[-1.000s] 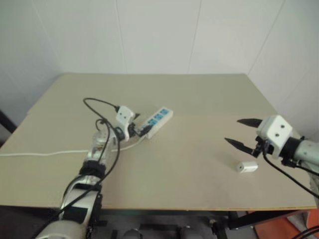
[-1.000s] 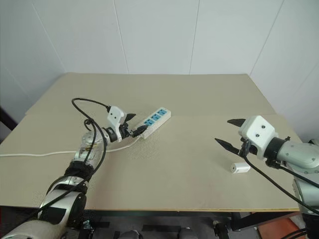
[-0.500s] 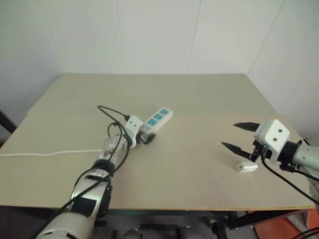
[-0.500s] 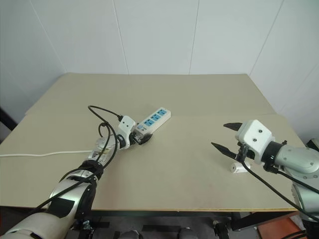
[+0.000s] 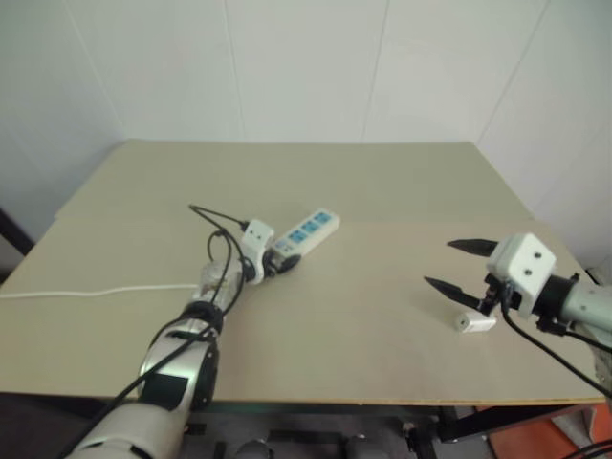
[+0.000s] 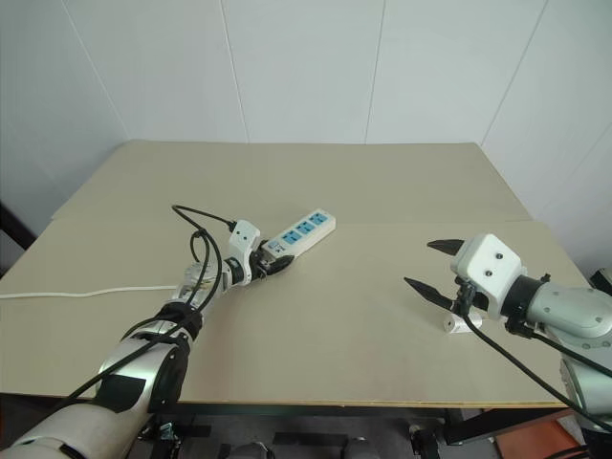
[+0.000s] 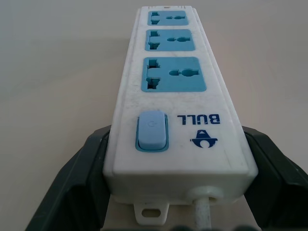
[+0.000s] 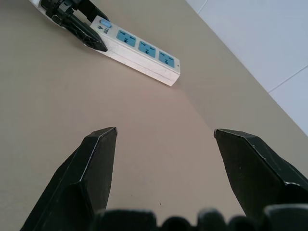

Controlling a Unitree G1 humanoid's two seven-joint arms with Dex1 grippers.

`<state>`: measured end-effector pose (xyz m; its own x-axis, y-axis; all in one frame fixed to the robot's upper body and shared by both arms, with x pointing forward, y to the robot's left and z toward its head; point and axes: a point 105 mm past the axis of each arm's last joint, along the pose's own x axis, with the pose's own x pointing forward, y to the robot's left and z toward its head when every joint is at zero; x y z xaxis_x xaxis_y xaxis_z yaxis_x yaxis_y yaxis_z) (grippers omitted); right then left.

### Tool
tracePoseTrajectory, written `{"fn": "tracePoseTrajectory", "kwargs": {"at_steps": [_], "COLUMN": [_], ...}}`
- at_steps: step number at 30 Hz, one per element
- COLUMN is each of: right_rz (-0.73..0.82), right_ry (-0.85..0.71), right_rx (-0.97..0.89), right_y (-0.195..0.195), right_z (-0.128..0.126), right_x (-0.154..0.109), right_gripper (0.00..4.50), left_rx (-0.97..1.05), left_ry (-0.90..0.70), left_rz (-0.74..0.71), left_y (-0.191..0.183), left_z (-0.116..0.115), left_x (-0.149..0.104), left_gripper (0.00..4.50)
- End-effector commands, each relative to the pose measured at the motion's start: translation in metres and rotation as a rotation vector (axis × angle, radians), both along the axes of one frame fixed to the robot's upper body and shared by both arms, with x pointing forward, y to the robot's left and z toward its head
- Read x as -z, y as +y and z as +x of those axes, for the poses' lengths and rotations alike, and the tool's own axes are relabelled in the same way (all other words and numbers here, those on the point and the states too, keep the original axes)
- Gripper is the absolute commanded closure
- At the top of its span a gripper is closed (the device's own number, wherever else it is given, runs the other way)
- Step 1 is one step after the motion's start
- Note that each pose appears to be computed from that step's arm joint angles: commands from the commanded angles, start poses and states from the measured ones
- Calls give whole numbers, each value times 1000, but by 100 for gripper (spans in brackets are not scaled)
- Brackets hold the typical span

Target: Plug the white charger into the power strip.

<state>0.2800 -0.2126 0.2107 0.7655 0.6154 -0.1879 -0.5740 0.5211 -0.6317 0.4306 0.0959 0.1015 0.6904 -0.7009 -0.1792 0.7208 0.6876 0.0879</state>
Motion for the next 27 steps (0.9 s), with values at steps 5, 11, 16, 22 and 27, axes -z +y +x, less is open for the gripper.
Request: {"fn": "tracePoseTrajectory", "kwargs": {"at_steps": [5,11,16,22,27], "right_rz": [-17,-6,-7,-14,-15], "right_ry": [-55,-61,-56,-51,-49], "right_rx": [17,8,7,7,3], "right_y": [-5,-1,-1,-2,-2], "right_z": [-5,-3,-6,-7,-9], "right_x": [-14,-14,-14,-15,-15], "right_gripper": [65,65,65,65,65], "left_rx": [266,366,380,387,446], "left_ry": [-42,-7,-65,-179,-165], "left_rz": [-19,63,36,2,-36], "left_y": [-25,-31,-31,-20,-20], "left_z": [-38,-66,-80,-78,-82], "left_x": [-12,0,-5,-20,-21], "left_gripper": [121,2,2,2,2]}}
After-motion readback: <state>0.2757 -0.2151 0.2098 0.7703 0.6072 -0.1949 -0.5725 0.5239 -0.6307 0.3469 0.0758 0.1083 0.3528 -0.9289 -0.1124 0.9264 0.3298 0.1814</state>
